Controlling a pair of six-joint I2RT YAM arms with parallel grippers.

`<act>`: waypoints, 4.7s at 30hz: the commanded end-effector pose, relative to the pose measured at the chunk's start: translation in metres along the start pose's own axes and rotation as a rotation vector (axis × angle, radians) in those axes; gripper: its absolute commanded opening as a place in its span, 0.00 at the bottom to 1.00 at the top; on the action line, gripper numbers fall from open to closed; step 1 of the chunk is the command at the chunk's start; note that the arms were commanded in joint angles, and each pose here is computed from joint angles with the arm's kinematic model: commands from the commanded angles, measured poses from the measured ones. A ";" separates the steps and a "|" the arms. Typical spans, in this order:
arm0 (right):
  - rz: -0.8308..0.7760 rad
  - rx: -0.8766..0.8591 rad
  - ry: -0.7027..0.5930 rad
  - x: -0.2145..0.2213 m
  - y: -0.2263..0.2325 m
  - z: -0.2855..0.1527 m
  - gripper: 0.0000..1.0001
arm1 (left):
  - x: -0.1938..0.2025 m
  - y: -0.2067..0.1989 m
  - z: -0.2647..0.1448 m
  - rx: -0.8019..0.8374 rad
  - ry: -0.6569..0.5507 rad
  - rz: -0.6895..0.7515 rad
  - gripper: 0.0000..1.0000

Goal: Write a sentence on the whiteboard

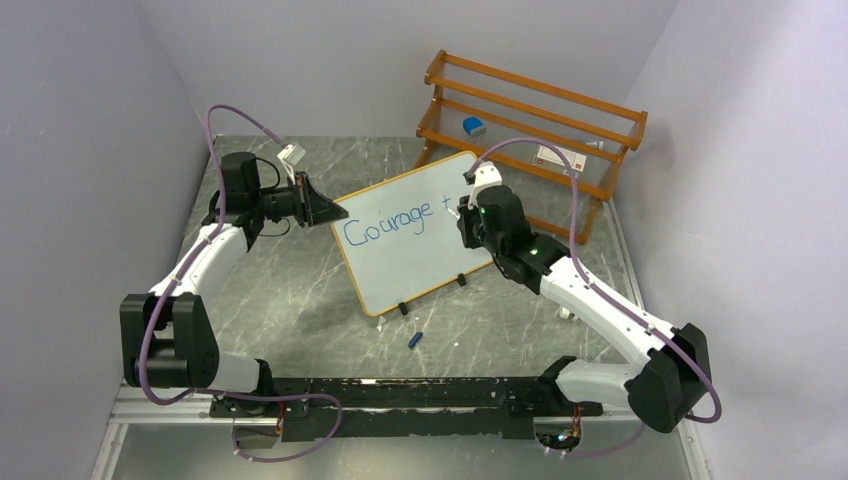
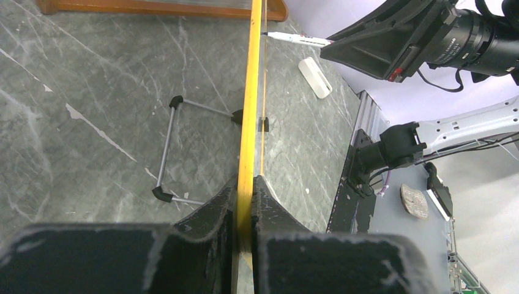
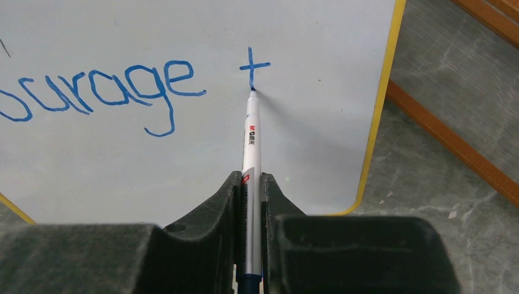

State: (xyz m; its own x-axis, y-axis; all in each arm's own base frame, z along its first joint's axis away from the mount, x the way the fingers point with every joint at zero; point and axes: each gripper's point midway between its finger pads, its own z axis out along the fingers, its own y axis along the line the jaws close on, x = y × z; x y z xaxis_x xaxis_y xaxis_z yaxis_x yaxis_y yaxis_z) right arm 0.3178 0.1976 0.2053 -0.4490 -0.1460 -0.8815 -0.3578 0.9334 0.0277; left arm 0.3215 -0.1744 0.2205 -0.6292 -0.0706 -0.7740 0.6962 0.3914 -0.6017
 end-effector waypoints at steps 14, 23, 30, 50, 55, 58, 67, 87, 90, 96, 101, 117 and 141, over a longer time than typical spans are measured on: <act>0.004 0.050 0.006 0.006 -0.012 -0.005 0.00 | 0.018 0.009 0.008 -0.028 0.049 -0.033 0.05; 0.016 0.054 -0.028 -0.001 -0.013 -0.005 0.00 | 0.018 0.009 0.008 -0.025 0.048 -0.032 0.05; 0.027 0.036 -0.070 -0.012 -0.011 -0.013 0.00 | 0.018 0.010 0.008 -0.029 0.049 -0.032 0.05; 0.059 0.056 -0.108 -0.027 -0.016 0.001 0.00 | 0.018 0.009 0.008 -0.026 0.047 -0.030 0.05; 0.060 0.053 -0.113 -0.028 -0.016 0.002 0.00 | 0.018 0.009 0.008 -0.025 0.049 -0.033 0.05; 0.059 0.052 -0.110 -0.029 -0.016 0.004 0.00 | 0.018 0.009 0.008 -0.026 0.048 -0.031 0.05; 0.053 0.036 -0.091 -0.025 -0.012 0.006 0.00 | 0.018 0.009 0.008 -0.025 0.047 -0.032 0.05; 0.043 0.033 -0.002 0.002 -0.014 -0.002 0.00 | 0.018 0.009 0.008 -0.027 0.047 -0.031 0.05; 0.042 0.044 0.004 0.004 -0.017 -0.002 0.00 | 0.018 0.009 0.008 -0.026 0.047 -0.030 0.05; 0.037 0.060 0.016 0.007 -0.020 -0.004 0.00 | 0.018 0.009 0.008 -0.025 0.048 -0.031 0.05; 0.032 0.086 0.024 0.009 -0.024 -0.004 0.00 | 0.018 0.009 0.008 -0.027 0.048 -0.031 0.05; 0.062 0.126 -0.040 -0.005 -0.030 -0.001 0.00 | 0.018 0.009 0.008 -0.025 0.049 -0.032 0.05; 0.081 0.080 -0.108 -0.027 -0.023 -0.009 0.00 | 0.018 0.009 0.008 -0.029 0.048 -0.031 0.05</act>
State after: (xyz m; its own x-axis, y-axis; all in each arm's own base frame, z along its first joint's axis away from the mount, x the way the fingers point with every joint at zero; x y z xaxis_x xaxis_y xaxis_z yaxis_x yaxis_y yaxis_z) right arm 0.3279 0.1759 0.2143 -0.4227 -0.0809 -0.9026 -0.2561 0.9661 0.0334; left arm 0.3218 -0.1744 0.2203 -0.6293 -0.0703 -0.7740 0.6963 0.3915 -0.6016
